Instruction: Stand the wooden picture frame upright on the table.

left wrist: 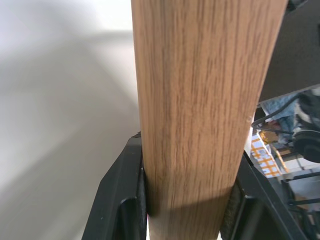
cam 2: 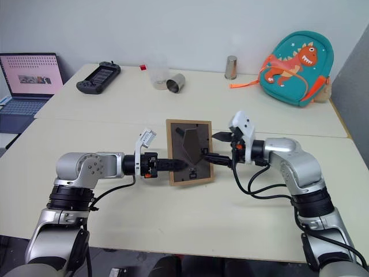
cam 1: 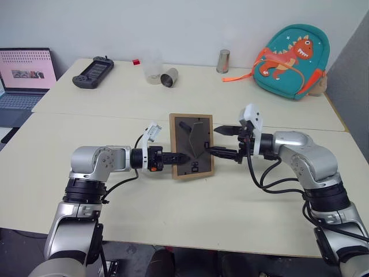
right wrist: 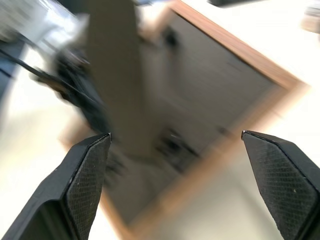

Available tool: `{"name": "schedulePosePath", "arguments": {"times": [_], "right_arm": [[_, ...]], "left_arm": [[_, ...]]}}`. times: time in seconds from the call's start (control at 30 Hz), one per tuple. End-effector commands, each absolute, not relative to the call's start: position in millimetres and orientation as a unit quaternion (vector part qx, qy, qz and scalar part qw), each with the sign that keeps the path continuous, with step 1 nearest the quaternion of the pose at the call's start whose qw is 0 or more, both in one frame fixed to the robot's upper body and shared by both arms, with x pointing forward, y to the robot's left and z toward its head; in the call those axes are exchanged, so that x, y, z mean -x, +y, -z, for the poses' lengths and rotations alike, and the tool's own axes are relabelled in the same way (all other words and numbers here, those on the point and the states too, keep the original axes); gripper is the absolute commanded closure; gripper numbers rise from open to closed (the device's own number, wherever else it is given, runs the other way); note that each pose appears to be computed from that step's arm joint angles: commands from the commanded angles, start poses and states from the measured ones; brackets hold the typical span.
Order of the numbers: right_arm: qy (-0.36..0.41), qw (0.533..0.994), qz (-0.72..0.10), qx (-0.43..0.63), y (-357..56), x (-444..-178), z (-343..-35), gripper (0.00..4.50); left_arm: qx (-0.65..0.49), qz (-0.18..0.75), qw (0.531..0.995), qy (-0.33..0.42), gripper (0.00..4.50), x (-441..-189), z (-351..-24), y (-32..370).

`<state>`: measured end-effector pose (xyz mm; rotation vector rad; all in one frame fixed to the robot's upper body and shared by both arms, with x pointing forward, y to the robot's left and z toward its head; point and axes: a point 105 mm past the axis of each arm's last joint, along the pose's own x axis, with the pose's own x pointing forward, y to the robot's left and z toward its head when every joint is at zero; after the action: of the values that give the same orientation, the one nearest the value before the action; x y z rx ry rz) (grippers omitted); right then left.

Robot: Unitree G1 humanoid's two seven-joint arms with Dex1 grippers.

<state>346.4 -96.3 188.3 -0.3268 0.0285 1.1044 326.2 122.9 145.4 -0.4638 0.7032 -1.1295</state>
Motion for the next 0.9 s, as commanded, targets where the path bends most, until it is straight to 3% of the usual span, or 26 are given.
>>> {"name": "schedulePosePath", "arguments": {"times": [0.03, 0.17, 0.33, 0.47, 0.73, 0.9], "right_arm": [[-0.092, 0.81, -0.474, 0.334, -137, -350, -198, 0.08], [-0.221, 0.71, -0.425, 0.517, -146, -344, -189, 0.08], [-0.398, 0.595, -0.396, 0.575, -114, -324, -193, 0.08], [-0.468, 0.571, -0.374, 0.561, -91, -321, -202, 0.08], [-0.5, 0.548, -0.372, 0.557, -69, -324, -201, 0.08], [-0.516, 0.539, -0.363, 0.558, -67, -324, -204, 1.09]], "left_arm": [[0.283, 0.551, 0.711, 0.333, 3.2, -313, -177, 132], [0.317, 0.561, 0.667, 0.374, 3.2, -298, -182, 131], [0.349, 0.583, 0.636, 0.365, 3.2, -296, -190, 120], [0.347, 0.595, 0.624, 0.369, 3.2, -287, -189, 113], [0.35, 0.591, 0.624, 0.372, 3.2, -280, -186, 111], [0.355, 0.588, 0.628, 0.365, 3.2, -280, -188, 109]]}}
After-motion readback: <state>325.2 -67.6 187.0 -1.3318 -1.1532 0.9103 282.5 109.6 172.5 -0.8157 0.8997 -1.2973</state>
